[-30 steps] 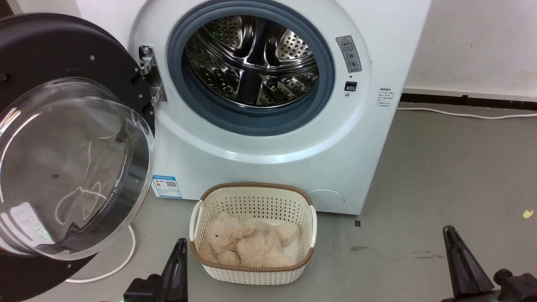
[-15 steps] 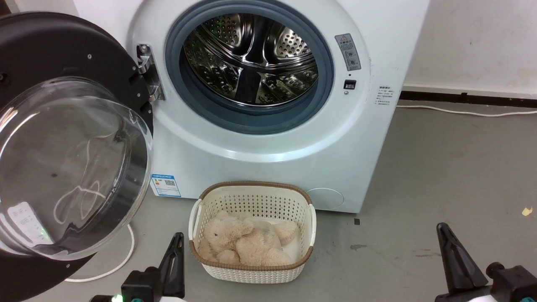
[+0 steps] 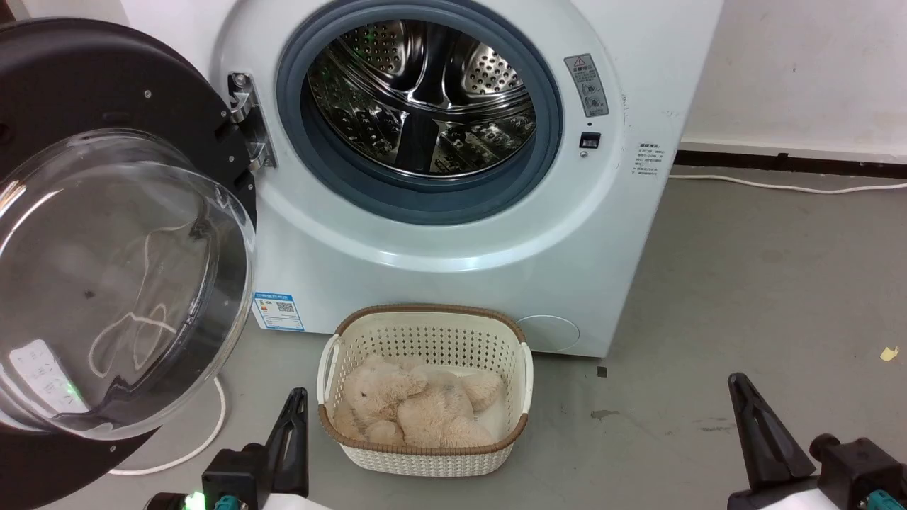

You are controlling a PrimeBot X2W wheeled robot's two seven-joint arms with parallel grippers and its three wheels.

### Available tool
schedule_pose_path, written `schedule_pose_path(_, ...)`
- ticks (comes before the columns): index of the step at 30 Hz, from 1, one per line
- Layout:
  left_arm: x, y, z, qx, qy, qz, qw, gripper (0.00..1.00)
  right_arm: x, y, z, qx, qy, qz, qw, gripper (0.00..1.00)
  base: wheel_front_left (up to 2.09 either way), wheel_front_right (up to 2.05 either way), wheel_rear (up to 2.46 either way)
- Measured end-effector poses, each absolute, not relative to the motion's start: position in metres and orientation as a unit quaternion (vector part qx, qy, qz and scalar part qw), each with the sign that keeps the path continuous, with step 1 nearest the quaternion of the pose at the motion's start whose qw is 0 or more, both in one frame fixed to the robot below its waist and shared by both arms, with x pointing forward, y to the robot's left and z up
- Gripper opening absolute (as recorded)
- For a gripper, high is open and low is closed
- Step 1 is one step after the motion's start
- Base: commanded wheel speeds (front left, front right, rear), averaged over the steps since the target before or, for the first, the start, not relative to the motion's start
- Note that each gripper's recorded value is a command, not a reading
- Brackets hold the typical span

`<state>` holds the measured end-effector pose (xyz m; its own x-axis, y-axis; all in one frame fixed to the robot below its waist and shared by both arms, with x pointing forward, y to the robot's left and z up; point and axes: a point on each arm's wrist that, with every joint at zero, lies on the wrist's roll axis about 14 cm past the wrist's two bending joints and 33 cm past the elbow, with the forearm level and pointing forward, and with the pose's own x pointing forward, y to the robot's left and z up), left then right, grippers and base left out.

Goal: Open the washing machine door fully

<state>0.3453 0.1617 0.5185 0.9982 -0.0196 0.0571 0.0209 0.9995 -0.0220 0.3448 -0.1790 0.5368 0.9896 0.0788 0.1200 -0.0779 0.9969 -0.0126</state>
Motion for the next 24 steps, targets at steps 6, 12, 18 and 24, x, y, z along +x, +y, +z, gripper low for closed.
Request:
schedule_pose_path(6,0.3467,0.1638,0.5183,-0.009,-0.026,-0.009,1.0,0.0,0.3473,-0.1779,0.5368,-0.004,-0.057,0.041,0.998,0.0,0.0,0.0,0.0)
schedule_pose_path(12,0.3498,0.1644,0.5206,-0.003,-0.026,-0.01,1.0,0.0,0.3483,-0.1766,0.5343,-0.007,-0.05,0.043,0.998,0.0,0.0,0.0,0.0)
schedule_pose_path(18,0.3523,0.1662,0.5208,-0.002,-0.022,-0.009,1.0,0.0,0.3516,-0.1746,0.5341,-0.009,-0.044,0.046,0.998,0.0,0.0,0.0,0.0)
schedule_pose_path(24,0.3546,0.1677,0.5209,0.0,-0.018,-0.007,1.0,0.0,0.3547,-0.1727,0.534,-0.012,-0.04,0.048,0.998,0.0,0.0,0.0,0.0)
